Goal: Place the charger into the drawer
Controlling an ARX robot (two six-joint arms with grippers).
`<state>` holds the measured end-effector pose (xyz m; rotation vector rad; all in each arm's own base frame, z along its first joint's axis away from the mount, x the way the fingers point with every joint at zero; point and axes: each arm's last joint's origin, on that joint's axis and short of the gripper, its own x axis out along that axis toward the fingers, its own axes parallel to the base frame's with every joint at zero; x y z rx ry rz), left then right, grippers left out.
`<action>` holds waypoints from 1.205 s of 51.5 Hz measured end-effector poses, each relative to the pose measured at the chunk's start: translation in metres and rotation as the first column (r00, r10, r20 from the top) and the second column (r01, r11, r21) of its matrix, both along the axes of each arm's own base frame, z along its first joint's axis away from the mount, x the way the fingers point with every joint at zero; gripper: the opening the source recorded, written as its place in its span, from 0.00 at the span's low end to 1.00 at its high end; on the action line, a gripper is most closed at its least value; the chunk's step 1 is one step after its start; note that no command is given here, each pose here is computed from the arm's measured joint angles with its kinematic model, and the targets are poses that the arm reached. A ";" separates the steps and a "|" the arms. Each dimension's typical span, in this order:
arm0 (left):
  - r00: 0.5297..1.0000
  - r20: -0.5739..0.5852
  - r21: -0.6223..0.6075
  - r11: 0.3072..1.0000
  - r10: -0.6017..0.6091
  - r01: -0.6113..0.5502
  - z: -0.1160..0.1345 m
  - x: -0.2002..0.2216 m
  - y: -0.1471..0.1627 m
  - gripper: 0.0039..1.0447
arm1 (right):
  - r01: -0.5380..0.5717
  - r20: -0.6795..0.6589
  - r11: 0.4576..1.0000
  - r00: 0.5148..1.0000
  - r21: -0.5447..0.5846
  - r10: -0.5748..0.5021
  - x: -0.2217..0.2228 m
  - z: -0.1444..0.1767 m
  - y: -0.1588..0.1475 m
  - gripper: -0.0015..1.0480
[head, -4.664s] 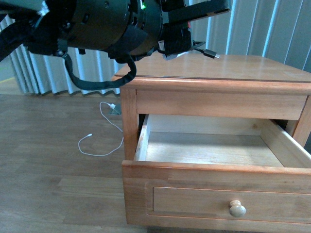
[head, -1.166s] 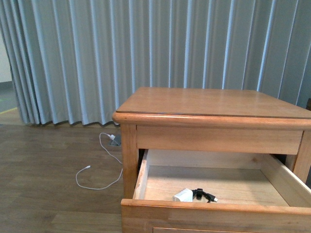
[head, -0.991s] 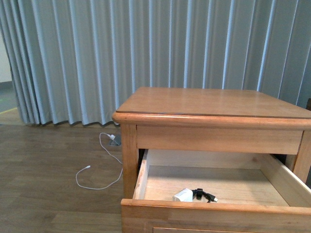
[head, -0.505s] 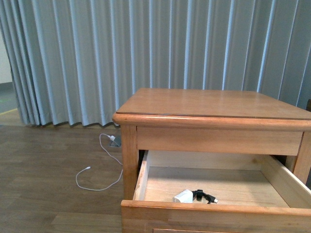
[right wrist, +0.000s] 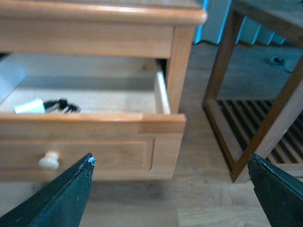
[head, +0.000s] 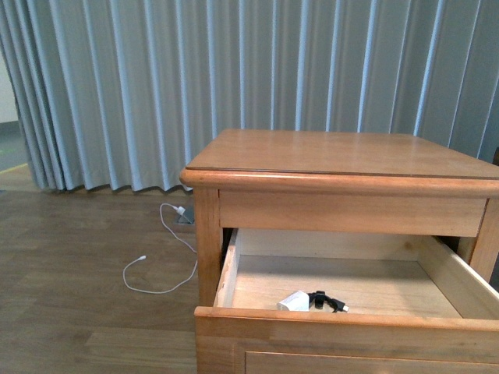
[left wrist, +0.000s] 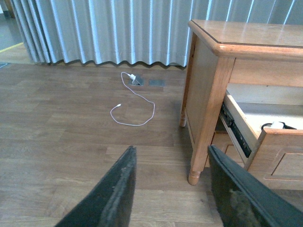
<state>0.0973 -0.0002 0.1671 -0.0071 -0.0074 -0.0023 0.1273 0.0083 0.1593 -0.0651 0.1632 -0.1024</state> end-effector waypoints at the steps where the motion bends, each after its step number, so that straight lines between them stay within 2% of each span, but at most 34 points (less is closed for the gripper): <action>1: 1.000 0.000 0.000 1.000 0.000 0.000 0.000 0.000 0.000 0.51 | -0.014 -0.022 1.000 1.000 -0.001 0.014 0.002 -0.002 0.001 0.92; 5: 1.000 0.000 0.000 1.000 0.000 0.000 0.000 0.000 0.000 0.63 | -0.061 -0.099 0.998 0.993 -0.005 0.061 0.008 -0.007 0.007 0.92; 7: 1.000 0.000 0.000 1.000 0.000 0.000 0.000 0.000 0.000 0.74 | -0.095 -0.142 0.995 0.985 -0.004 0.094 0.015 -0.009 0.011 0.92; 15: 1.000 0.000 0.000 1.000 0.000 0.000 0.000 0.000 0.000 0.96 | -0.177 -0.251 0.984 0.952 0.025 0.177 0.037 -0.011 0.022 0.92; 27: 1.000 0.000 0.002 1.000 0.000 0.000 0.000 0.000 0.000 0.95 | -0.252 -0.334 0.964 0.904 0.085 0.266 0.075 -0.016 0.047 0.92; 36: 1.000 0.000 0.002 1.000 0.000 0.000 0.000 0.000 0.000 0.95 | -0.272 -0.364 0.956 0.884 0.108 0.293 0.101 -0.024 0.063 0.92; 62: 1.000 0.000 0.002 1.000 0.000 0.000 0.000 0.000 0.000 0.95 | -0.258 -0.318 0.961 0.907 0.095 0.275 0.190 -0.031 0.091 0.92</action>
